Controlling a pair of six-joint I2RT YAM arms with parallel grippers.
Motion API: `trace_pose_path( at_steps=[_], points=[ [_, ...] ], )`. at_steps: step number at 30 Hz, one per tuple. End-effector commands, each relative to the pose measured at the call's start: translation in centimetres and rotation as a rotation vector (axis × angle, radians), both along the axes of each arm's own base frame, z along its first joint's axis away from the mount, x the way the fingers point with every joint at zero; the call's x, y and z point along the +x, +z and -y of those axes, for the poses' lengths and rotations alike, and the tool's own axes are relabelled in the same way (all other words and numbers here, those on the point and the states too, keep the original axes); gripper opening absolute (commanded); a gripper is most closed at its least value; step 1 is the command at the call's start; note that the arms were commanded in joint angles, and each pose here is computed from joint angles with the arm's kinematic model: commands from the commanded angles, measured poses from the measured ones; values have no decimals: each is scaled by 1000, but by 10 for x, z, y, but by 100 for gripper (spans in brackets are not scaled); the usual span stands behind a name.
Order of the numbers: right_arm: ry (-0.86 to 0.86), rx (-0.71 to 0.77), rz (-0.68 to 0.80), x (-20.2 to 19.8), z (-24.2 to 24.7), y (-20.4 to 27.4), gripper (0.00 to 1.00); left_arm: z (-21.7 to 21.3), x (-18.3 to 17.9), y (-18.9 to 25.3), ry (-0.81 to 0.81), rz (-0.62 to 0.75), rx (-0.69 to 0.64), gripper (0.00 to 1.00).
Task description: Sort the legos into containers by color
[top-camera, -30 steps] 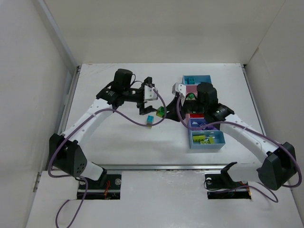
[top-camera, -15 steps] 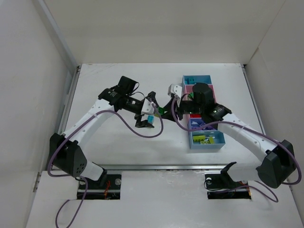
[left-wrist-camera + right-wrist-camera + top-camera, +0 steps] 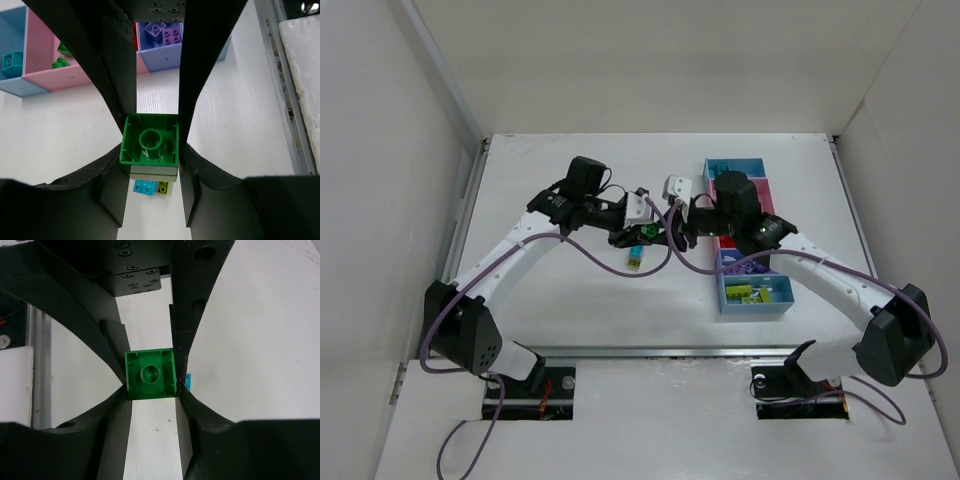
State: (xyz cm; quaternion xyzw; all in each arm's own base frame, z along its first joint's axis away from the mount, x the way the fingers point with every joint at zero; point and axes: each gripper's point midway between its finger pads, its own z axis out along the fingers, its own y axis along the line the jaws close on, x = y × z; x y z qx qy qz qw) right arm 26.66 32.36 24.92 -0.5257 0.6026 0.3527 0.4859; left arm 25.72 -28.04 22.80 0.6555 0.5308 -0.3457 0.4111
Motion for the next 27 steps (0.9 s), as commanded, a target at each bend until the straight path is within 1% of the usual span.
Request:
trace_pose_path(
  at_steps=[1, 4, 5, 7, 9, 13, 19, 20, 24, 27],
  points=[
    [4, 81, 73, 2, -6, 40, 0, -4, 2, 7, 19, 96, 4, 0],
    [-38, 108, 81, 8, 8, 55, 0, -11, 7, -8, 49, 109, 55, 0],
    [-63, 120, 101, 15, 16, 61, 0, -13, 8, -5, 52, 133, 56, 0],
    [-76, 143, 118, 13, 25, 74, 0, -16, 7, -15, 60, 118, 77, 0],
    [-80, 154, 133, 11, 31, 81, 0, -16, 10, -15, 71, 131, 80, 0],
    [-95, 173, 162, 6, 43, 91, 0, -19, 22, -20, 145, 126, 98, 0],
    [-105, 176, 157, -2, 52, 87, 0, -28, 34, -26, 227, 142, 141, 0],
    [-105, 176, 157, -2, 52, 87, 0, -28, 34, -31, 229, 118, 152, 0],
    [-116, 185, 159, -4, 56, 90, 0, -36, 43, -42, 293, 107, 204, 0],
    [-125, 179, 153, -3, 57, 86, 0, -35, 43, -46, 297, 91, 208, 0]
  ],
)
